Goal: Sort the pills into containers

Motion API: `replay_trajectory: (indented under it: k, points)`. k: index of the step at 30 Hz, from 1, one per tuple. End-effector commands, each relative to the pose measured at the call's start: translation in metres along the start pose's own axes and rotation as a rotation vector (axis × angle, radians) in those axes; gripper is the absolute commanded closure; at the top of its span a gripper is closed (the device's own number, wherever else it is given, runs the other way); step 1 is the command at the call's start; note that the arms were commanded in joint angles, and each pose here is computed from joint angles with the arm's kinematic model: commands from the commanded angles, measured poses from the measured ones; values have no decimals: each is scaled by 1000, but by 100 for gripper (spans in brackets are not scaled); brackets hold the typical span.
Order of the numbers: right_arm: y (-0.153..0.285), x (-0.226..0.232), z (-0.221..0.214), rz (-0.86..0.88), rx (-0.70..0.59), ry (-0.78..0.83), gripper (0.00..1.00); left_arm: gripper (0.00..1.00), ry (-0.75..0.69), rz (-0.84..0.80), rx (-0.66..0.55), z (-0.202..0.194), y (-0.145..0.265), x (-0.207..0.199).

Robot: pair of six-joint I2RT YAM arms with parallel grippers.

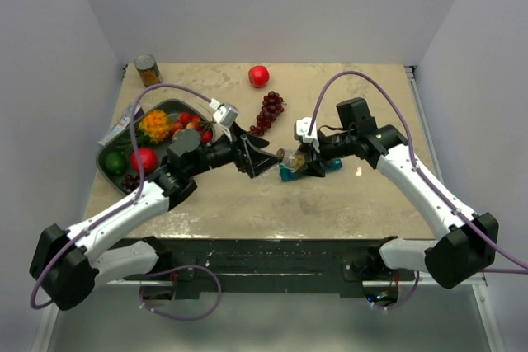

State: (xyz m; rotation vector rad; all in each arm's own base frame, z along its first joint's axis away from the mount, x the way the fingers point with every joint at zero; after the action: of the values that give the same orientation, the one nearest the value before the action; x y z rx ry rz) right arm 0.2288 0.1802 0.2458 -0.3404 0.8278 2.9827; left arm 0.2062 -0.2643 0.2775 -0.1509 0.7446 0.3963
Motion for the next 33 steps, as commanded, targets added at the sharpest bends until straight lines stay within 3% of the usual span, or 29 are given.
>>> replay_trajectory:
  k: [1,3,4,7,12,22,33]
  points:
    - [4,17,3,61,-35,64,99,4,-383,-127,-74,20,36,-29]
    - [4,20,2,72,-39,67,99,3,-514,-200,-7,3,45,-27]
    - [4,21,0,74,-37,73,99,3,-667,-247,-12,0,50,-28]
    - [4,24,-1,89,-36,89,99,2,-850,-339,-2,-20,57,-19]
    - [1,31,-4,123,-47,104,100,2,-944,-347,41,-19,38,-13]
    - [-3,34,-6,146,-50,112,100,6,-947,-376,28,-15,3,-17]
    - [-4,35,-7,144,-48,106,100,33,-884,-358,103,-25,-11,-9]
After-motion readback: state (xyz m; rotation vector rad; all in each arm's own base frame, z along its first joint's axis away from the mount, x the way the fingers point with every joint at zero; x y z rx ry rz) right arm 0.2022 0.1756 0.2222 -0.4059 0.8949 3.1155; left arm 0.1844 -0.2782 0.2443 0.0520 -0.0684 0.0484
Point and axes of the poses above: each gripper's point midway between its finger pads, its own y axis back along the fingers, its own x axis along the line the jaws close on, z = x × y, the point moved 6 cm from there along y, back along the fingers, and after that the axes turned 9 degrees about y, right-handed, at the moved point
